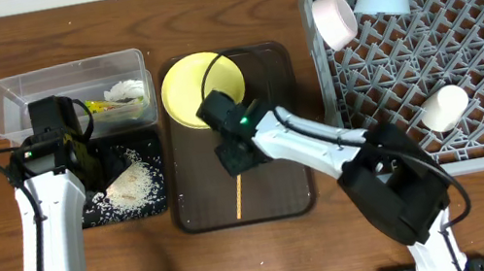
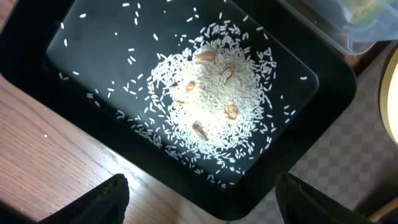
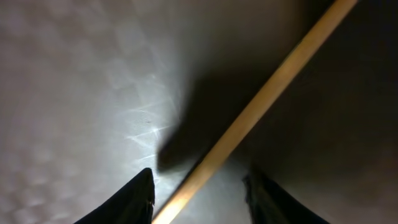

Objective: Sort waste into correct bins and load items into the dishwasher rack
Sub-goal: 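Return right gripper to tray and grasp the second chopstick, then carry second chopstick with right gripper and insert it in rack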

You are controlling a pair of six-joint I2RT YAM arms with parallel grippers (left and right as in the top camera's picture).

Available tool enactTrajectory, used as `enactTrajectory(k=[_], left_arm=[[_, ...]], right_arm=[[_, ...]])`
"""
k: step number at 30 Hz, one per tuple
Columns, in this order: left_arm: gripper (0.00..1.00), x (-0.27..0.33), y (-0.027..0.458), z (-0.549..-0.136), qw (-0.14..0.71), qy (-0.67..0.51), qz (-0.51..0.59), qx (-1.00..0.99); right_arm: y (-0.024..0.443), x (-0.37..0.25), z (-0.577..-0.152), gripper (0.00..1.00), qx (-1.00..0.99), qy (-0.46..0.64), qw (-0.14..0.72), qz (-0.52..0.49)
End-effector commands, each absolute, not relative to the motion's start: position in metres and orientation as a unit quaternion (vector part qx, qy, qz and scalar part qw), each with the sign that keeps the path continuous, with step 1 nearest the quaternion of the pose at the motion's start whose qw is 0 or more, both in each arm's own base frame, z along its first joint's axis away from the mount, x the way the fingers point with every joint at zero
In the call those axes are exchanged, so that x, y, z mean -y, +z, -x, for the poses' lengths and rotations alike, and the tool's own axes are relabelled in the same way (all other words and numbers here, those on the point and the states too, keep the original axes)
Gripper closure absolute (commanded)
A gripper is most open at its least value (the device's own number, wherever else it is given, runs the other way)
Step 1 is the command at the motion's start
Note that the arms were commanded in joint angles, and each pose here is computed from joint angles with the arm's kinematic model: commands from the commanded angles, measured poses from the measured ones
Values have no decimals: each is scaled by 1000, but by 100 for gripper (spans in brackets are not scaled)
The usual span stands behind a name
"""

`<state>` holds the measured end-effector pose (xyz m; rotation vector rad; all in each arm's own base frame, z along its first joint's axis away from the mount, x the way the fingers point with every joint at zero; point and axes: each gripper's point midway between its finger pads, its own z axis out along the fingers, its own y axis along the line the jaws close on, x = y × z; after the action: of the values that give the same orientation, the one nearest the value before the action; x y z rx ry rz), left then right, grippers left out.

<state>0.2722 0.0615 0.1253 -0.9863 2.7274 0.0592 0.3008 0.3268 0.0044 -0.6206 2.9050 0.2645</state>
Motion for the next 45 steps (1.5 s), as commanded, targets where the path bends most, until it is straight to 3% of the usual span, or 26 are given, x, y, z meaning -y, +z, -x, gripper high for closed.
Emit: enactTrajectory(k=[1,11,18,26,31,37,45], left_arm=[[22,-64,128,-273,124,24,340,-932],[22,-64,128,-273,124,24,340,-932],[22,-64,128,-273,124,24,340,-932],[22,-64,128,-273,124,24,340,-932],[22,-64,128,-273,124,24,340,-932],[22,-64,128,-273,124,24,340,-932],[22,-64,128,-273,124,24,341,-932]], right_arm=[[-13,-313,-299,62,-979,38,73,185],[-14,-281,-304,99,-989,4,52,140],[12,-266,-322,99,-990,38,55,122],[124,-217,-366,99,-975,83,178,100],[172,-152,-384,99,-970,68,231,40],[155,-94,-378,99,-983,34,179,-11],[108,-91,-376,99,-994,17,110,12]])
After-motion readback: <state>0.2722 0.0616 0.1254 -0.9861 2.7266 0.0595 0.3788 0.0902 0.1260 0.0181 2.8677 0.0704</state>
